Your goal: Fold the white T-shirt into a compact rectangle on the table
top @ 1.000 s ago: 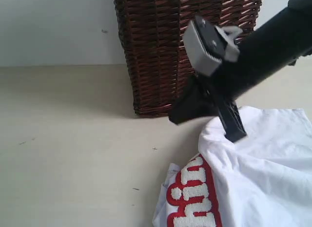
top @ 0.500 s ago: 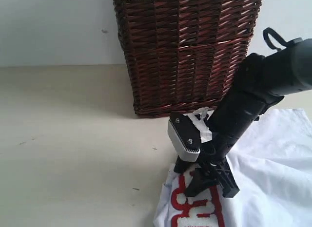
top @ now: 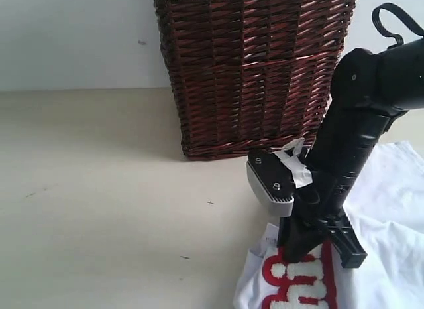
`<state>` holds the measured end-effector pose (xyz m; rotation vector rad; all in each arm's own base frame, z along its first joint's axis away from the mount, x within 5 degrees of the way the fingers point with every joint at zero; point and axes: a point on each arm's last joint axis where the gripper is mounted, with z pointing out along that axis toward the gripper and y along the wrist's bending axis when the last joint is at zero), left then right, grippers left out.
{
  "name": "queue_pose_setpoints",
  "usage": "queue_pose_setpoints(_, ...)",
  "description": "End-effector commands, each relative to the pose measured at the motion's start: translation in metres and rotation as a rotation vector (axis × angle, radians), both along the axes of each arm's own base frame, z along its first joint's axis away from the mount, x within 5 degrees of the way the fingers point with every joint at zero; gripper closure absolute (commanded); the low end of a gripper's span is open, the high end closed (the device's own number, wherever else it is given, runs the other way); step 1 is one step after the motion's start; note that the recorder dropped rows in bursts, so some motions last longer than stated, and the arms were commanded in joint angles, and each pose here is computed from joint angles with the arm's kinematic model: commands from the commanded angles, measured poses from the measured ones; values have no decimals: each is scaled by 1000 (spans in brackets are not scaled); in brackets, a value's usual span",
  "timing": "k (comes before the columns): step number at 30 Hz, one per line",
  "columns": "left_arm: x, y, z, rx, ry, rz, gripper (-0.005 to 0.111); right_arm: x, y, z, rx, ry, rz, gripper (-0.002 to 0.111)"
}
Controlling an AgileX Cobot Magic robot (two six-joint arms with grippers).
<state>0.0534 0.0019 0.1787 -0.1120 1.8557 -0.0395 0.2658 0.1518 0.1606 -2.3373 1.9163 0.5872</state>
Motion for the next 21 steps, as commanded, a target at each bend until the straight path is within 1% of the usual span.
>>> queue_pose_setpoints(1, 0, 0, 3, -3, -22, -5, 107, -1, 2, 4, 21, -5, -18, 69)
queue_pose_setpoints(3, 0, 0, 3, -3, -22, -5, 107, 2, 4, 6, 48, -32, -48, 56)
queue_pose_setpoints(4, 0, 0, 3, -3, -22, -5, 107, 3, 6, 9, 69, -53, -70, 52)
queue_pose_setpoints(5, 0, 0, 3, -3, -22, -5, 107, 6, 8, 12, 90, -85, -94, 50)
queue_pose_setpoints(8, 0, 0, 3, -3, -22, -5, 107, 18, 13, 22, 162, -222, -198, 50)
queue_pose_setpoints(10, 0, 0, 3, -3, -22, -5, 107, 32, 16, 20, 200, -330, -302, 50)
queue_pose_setpoints(11, 0, 0, 3, -3, -22, -5, 107, 35, 16, 15, 193, -331, -324, 50)
queue_pose_setpoints(13, 0, 0, 3, -3, -22, -5, 107, 36, 17, -5, 142, -223, -376, 50)
queue_pose_setpoints(14, 0, 0, 3, -3, -22, -5, 107, 34, 17, -16, 98, -142, -393, 50)
queue_pose_setpoints(16, 0, 0, 3, -3, -22, -5, 107, 30, 15, -32, 42, -62, -379, 50)
queue_pose_setpoints(20, 0, 0, 3, -3, -22, -5, 107, 29, 8, -43, -59, -55, -348, 52)
queue_pose_setpoints(21, 0, 0, 3, -3, -22, -5, 107, 27, 7, -45, -76, -29, -333, 55)
